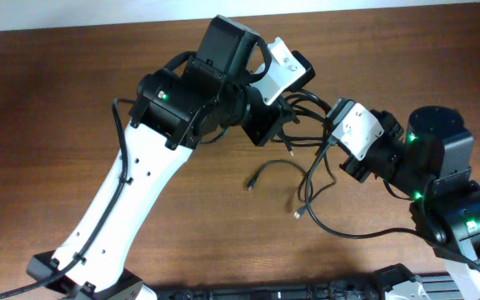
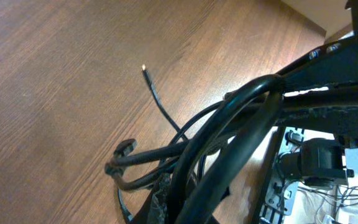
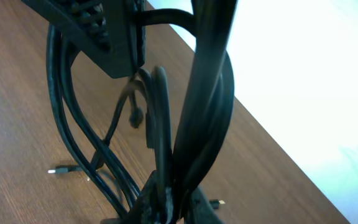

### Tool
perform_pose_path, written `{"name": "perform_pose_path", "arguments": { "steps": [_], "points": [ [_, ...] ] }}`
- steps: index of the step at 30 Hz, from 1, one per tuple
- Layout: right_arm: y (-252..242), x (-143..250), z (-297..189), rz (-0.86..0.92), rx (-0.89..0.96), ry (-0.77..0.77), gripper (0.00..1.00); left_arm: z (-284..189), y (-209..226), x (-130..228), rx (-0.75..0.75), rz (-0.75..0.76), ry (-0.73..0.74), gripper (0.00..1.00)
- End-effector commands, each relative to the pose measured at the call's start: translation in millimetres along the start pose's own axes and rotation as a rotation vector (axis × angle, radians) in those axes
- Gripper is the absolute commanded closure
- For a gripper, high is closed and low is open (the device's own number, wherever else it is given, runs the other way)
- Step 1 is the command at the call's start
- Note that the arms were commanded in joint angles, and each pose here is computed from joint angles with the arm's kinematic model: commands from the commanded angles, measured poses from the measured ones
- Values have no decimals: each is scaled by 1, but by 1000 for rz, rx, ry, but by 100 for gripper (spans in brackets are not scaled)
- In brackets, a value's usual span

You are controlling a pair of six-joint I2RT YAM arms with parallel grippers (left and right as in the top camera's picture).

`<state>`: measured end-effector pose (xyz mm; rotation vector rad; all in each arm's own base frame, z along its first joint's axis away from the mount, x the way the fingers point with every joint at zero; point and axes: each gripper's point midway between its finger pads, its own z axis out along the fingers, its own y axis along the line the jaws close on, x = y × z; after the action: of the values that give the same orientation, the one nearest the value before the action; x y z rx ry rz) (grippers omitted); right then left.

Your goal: Untangle cables

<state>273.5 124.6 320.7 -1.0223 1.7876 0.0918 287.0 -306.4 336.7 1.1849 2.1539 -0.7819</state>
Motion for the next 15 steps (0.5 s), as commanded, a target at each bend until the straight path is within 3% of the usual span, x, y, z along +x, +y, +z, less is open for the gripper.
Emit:
{"name": "perform_pose_path", "arguments": {
  "steps": [1,6,15],
  "points": [
    [-3,-1,-1,10,17,5,96,-11,3,-8,-53,-40,-33,100],
    [-3,-1,-1,84,18,3,96,-14,24,-5,-175,-153,-27,100],
    [9,-14,-11,129,-43,-66,96,-39,87,7,-579,-489,-83,100]
  ]
}}
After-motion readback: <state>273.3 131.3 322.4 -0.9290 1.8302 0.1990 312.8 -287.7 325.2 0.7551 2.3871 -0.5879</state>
